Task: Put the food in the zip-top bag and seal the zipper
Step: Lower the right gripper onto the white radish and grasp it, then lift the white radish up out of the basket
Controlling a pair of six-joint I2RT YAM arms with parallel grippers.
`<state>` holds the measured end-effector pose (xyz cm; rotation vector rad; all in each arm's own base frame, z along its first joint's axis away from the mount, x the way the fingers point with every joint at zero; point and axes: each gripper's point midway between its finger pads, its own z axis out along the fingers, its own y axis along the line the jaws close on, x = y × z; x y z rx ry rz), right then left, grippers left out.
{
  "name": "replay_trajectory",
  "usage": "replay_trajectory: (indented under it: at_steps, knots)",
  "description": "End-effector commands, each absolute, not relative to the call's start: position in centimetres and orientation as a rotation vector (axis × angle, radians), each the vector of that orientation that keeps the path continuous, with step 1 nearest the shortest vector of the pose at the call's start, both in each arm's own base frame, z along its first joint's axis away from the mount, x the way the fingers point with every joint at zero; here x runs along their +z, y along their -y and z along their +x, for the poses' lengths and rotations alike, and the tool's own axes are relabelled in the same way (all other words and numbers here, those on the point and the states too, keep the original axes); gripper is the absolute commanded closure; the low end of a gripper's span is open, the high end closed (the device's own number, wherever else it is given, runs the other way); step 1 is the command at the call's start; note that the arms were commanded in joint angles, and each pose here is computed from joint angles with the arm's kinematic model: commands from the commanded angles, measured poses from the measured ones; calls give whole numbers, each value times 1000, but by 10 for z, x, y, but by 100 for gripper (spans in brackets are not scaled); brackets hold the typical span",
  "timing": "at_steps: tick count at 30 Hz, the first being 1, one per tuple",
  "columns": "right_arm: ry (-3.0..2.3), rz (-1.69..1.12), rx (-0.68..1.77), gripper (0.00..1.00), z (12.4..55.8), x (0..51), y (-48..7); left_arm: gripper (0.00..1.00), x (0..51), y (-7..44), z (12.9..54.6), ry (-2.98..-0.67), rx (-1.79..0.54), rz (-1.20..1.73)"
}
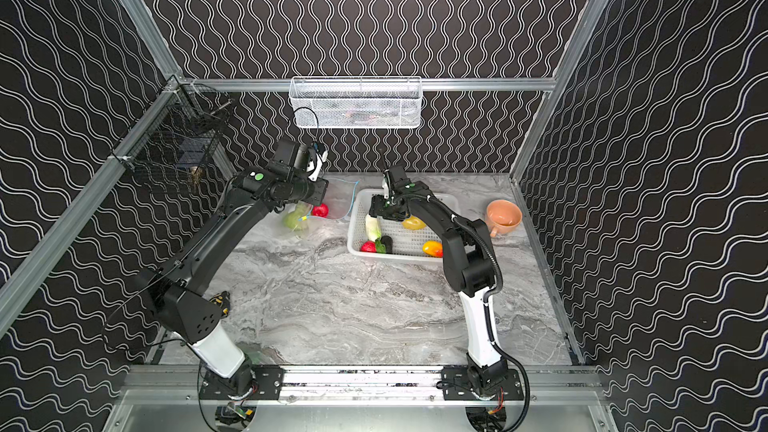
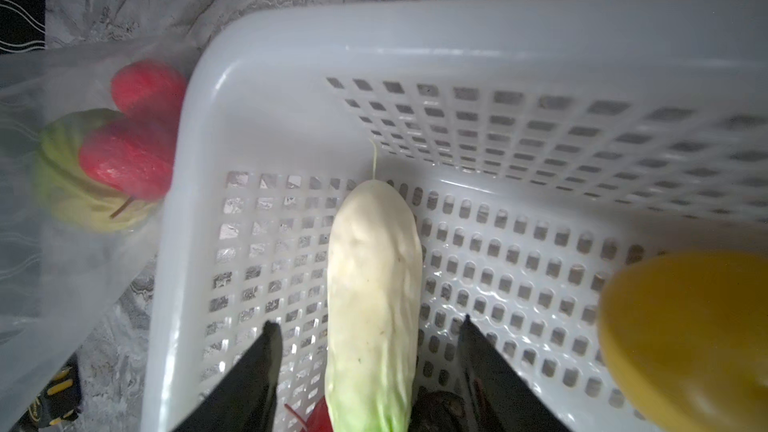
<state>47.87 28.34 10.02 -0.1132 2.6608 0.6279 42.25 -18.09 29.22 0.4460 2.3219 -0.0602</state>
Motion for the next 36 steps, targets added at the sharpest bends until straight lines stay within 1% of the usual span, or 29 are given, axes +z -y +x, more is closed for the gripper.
replay_trajectory:
  at_steps: [1,10,21,31,36]
  knots:
    - [-2694,-137,630,34,475,95,-288,100,295,183,425,-2309,-74,439]
    - [-2738,-138,566,37,484,78,-291,100,295,183,426,-2310,-74,435]
    - [-2774,-156,589,42,481,57,-300,100,294,184,426,-2312,-76,439]
    - [-2798,-166,583,43,482,40,-302,100,294,183,427,-2312,-68,437]
    - [-2803,-170,581,51,484,35,-302,100,293,185,427,-2317,-75,439]
